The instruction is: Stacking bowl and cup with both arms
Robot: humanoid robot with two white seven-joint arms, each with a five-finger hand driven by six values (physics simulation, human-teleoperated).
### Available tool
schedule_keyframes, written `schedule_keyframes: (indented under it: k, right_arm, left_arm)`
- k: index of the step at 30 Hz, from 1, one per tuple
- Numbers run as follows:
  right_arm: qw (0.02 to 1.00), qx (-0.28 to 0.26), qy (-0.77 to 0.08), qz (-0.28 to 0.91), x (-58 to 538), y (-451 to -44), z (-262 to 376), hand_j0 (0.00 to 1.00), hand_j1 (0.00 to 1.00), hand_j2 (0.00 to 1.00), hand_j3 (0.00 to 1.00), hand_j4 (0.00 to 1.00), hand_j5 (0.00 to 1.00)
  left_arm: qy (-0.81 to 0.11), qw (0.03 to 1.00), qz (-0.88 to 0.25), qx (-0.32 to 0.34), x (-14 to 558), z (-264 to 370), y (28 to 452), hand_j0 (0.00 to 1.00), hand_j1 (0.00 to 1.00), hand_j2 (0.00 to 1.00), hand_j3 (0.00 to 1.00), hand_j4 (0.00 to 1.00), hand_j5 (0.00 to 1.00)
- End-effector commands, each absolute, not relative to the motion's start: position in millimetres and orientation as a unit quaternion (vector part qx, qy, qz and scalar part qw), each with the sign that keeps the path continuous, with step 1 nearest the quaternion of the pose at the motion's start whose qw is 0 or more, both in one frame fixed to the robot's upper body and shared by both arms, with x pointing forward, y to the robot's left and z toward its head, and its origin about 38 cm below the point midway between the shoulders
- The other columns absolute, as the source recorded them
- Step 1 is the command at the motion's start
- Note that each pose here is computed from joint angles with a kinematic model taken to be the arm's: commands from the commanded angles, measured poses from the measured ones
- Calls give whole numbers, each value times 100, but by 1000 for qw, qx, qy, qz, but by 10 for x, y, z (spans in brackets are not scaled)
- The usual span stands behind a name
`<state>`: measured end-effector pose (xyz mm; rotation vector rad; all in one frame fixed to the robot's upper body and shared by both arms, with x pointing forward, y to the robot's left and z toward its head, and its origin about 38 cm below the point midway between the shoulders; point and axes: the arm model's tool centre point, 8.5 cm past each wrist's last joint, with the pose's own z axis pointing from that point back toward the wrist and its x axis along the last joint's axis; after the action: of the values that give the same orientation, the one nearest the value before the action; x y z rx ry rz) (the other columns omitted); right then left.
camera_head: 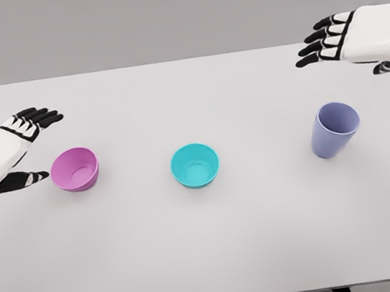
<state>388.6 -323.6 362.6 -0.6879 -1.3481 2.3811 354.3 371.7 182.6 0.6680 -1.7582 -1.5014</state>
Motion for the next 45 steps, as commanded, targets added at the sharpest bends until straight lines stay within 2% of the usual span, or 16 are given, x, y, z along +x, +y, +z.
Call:
schedule_keyframes:
  k: [1,4,7,10,13,15,19,23,31,38,45]
  right_arm:
    - [159,-239,-473,833,3885,-3222,3625,100,100,100,100,100,100]
    - [159,-239,-478,830,3887,-3220,3643,100,100,100,100,100,100]
    - [146,-225,-501,823,3934,-3038,3606,100,100,100,100,100,100]
    - [140,-213,-513,819,3961,-2929,3557,100,100,100,100,100,100]
    - [139,-225,-520,812,3958,-2960,3658,100,100,100,100,100,100]
    - [140,-230,-518,812,3952,-2997,3688,100,100,100,100,100,100]
    - [147,-220,-515,816,3959,-2994,3589,100,100,100,100,100,100]
    - [150,-209,-515,818,3955,-2966,3493,100,100,100,100,100,100]
    - [145,-211,-526,811,3966,-2926,3542,100,100,100,100,100,100]
    - [159,-205,-519,814,3957,-2997,3440,100,100,100,100,100,100]
    - [158,-211,-524,810,3956,-3007,3488,100,100,100,100,100,100]
  left_arm:
    - [-683,361,-580,258,3544,1820,3714,100,100,100,100,100,100]
    - [-683,360,-581,259,3543,1826,3714,100,100,100,100,100,100]
    - [-684,358,-579,261,3568,1865,3714,100,100,100,100,100,100]
    - [-649,355,-624,252,3589,2017,3796,100,100,100,100,100,100]
    - [-555,363,-728,173,3475,2123,3803,100,100,100,100,100,100]
    - [-546,342,-746,167,3479,2289,3762,100,100,100,100,100,100]
    - [-532,288,-791,89,3655,2445,3320,100,100,100,100,100,100]
    - [-537,267,-797,63,3727,2587,3138,100,100,100,100,100,100]
    - [-551,266,-790,41,3825,2720,3032,100,100,100,100,100,100]
    - [-500,434,-745,76,4078,2620,3109,100,100,100,100,100,100]
    - [-485,447,-747,87,4041,2607,3126,99,99,99,99,99,99]
